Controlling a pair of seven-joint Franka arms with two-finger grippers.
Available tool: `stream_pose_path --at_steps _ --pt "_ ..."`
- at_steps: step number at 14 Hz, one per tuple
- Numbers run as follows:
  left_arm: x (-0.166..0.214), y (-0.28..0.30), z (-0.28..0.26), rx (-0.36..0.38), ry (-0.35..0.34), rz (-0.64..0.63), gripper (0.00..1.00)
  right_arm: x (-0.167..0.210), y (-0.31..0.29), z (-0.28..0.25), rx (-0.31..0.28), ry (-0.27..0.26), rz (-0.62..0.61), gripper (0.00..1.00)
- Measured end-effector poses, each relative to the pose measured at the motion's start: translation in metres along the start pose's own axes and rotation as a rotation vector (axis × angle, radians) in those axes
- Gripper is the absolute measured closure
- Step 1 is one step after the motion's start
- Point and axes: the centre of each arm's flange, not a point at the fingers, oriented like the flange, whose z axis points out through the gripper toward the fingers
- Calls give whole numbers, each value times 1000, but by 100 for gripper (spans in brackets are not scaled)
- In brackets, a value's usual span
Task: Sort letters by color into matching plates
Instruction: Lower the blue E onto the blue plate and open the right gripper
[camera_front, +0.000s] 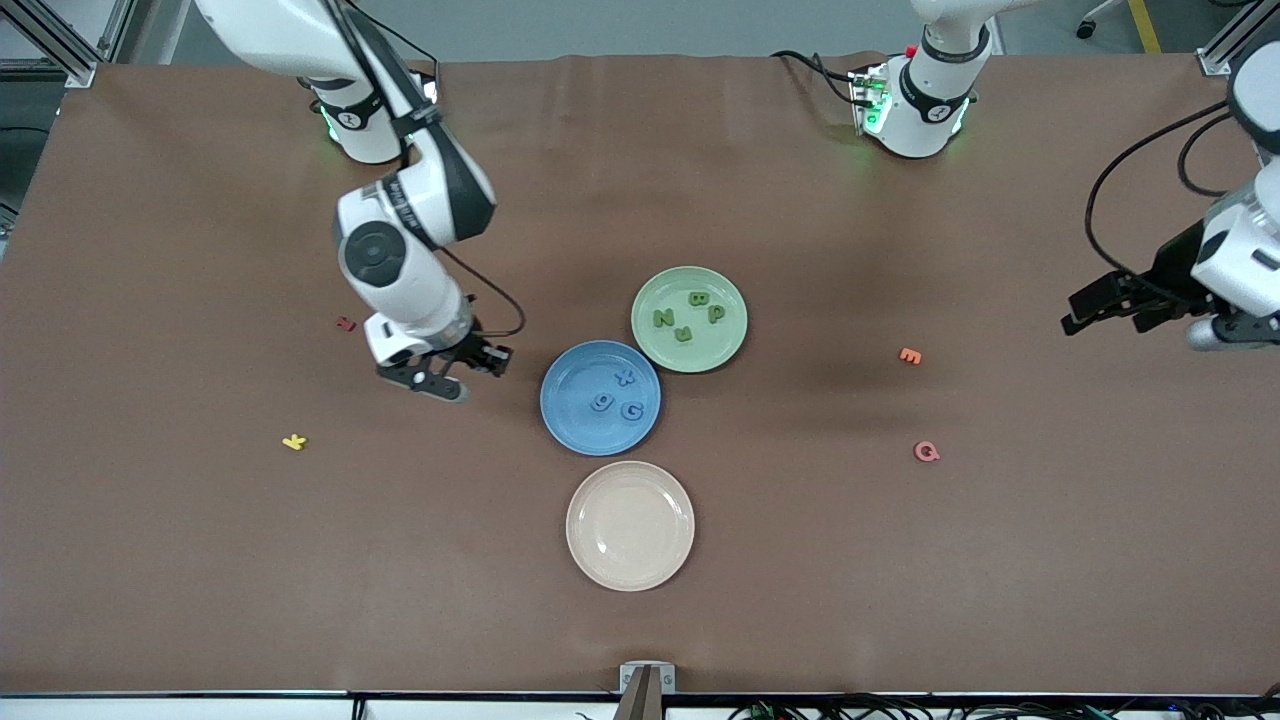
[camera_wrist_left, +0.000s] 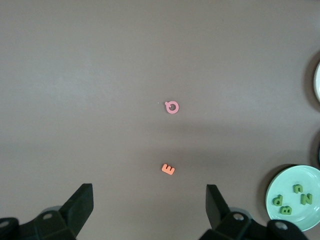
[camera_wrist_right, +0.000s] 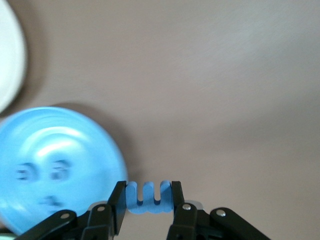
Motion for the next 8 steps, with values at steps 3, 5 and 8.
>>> stream_pose_path --at_steps 3,5,8 --pt "7 5 -37 3 56 12 0 -24 -57 18 17 5 127 59" --pt "9 7 -55 30 69 26 0 -40 -82 39 11 0 170 59" --pt "11 13 -69 66 70 52 0 -63 -97 66 -9 -9 188 59"
